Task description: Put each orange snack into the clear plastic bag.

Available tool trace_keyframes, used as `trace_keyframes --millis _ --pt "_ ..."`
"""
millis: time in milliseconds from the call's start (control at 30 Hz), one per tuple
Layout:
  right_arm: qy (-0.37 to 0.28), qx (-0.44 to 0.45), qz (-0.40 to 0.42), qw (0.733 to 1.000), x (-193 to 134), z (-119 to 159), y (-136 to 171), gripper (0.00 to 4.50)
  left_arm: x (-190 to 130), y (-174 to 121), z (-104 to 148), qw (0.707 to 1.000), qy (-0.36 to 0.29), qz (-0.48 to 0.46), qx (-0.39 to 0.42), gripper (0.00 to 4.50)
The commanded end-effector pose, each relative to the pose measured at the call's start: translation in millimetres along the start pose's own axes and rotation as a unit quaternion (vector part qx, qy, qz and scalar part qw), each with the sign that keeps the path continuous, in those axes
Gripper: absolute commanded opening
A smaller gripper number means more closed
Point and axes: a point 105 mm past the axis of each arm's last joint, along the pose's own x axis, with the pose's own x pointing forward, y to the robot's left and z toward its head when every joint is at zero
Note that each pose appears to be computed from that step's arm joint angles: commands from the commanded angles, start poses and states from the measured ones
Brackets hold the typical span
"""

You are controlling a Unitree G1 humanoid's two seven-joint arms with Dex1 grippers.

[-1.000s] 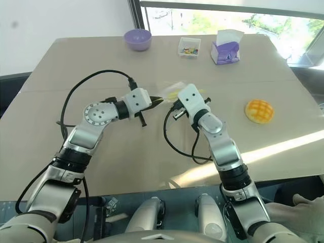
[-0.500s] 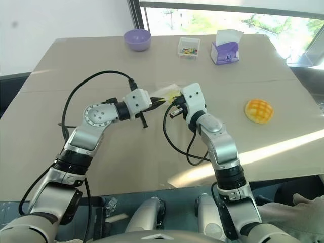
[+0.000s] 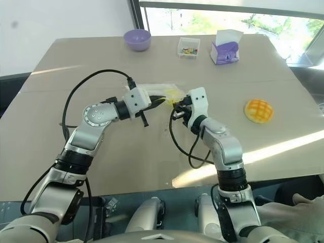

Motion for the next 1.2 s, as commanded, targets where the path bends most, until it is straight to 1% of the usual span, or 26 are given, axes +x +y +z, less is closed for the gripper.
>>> trace_keyframes --millis 33,167,300,400,433,467,500,533,567,633,700,733,833,900,933,1000,1067,1133,1167,1200 --pt "-0.047 0.079 0.007 0.996 -0.7 20.3 2.3 0.04 -5.2 2.4 9.6 1.000 -0.027 0.006 0.007 0.00" --pt "-0.056 0.123 0.011 0.991 -1.5 23.1 0.5 0.04 -5.9 -0.4 10.6 0.999 -0.039 0.002 0.005 0.00" --pt "-0.058 0.137 0.019 0.989 -1.6 23.2 2.3 0.04 -7.4 -3.9 7.8 0.999 -0.041 -0.003 0.007 0.00" --pt "-0.082 0.124 0.028 0.988 -1.9 29.3 4.8 0.04 -7.6 -5.9 6.1 0.999 -0.042 -0.005 -0.001 0.00" --pt "-0.091 0.092 0.016 0.991 -1.8 31.8 2.7 0.04 -7.5 -5.6 6.0 0.999 -0.043 -0.004 -0.006 0.00" --pt "-0.094 0.042 0.004 0.995 -1.3 32.6 1.5 0.04 -7.3 -4.6 6.3 0.999 -0.045 -0.002 -0.014 0.00" --pt "-0.093 -0.040 -0.009 0.995 0.0 31.8 0.8 0.04 -7.0 -1.9 6.7 0.999 -0.046 0.003 -0.027 0.00" --pt "-0.085 -0.119 -0.020 0.989 1.7 27.9 -0.1 0.04 -6.7 0.5 7.2 0.998 -0.047 0.006 -0.036 0.00" --pt "-0.074 -0.197 -0.028 0.977 3.5 22.5 -1.5 0.04 -6.7 2.4 7.9 0.998 -0.049 0.007 -0.042 0.00" --pt "-0.055 -0.357 -0.040 0.932 5.8 14.1 -6.9 0.04 -7.0 5.5 7.2 0.998 -0.046 0.006 -0.052 0.00" --pt "-0.038 -0.464 -0.036 0.884 6.4 6.6 -12.2 0.04 -7.4 7.9 4.3 0.998 -0.040 0.007 -0.057 0.00" --pt "-0.030 -0.506 -0.044 0.861 6.2 5.2 -18.1 0.04 -7.8 8.3 2.6 0.998 -0.038 0.006 -0.057 0.00" --pt "-0.002 -0.595 -0.077 0.800 3.4 1.3 -41.8 0.04 -7.6 10.2 0.7 0.998 -0.037 0.009 -0.057 0.00" --pt "0.016 -0.627 -0.092 0.774 0.7 -4.1 -54.1 0.04 -7.2 10.8 0.5 0.998 -0.040 0.011 -0.055 0.00" --pt "0.020 -0.632 -0.103 0.768 -0.7 -5.0 -59.1 0.04 -6.9 10.1 0.0 0.998 -0.039 0.010 -0.052 0.00" --pt "0.019 -0.628 -0.128 0.768 -2.7 -2.9 -65.6 0.04 -6.2 7.3 -2.1 0.998 -0.037 0.007 -0.043 0.00" --pt "0.017 -0.598 -0.147 0.787 -3.9 -2.2 -69.8 0.04 -5.7 4.4 -2.8 0.999 -0.037 0.003 -0.035 0.00" --pt "0.007 -0.534 -0.166 0.829 -4.3 -1.0 -71.8 0.04 -5.4 3.5 -2.7 0.999 -0.039 0.003 -0.037 0.00" --pt "-0.007 -0.493 -0.162 0.855 -3.1 0.5 -67.0 0.04 -5.3 3.3 -2.7 0.999 -0.040 0.003 -0.036 0.00" --pt "-0.021 -0.461 -0.154 0.874 -1.8 2.0 -61.3 0.04 -5.3 3.1 -2.7 0.999 -0.040 0.003 -0.035 0.00"
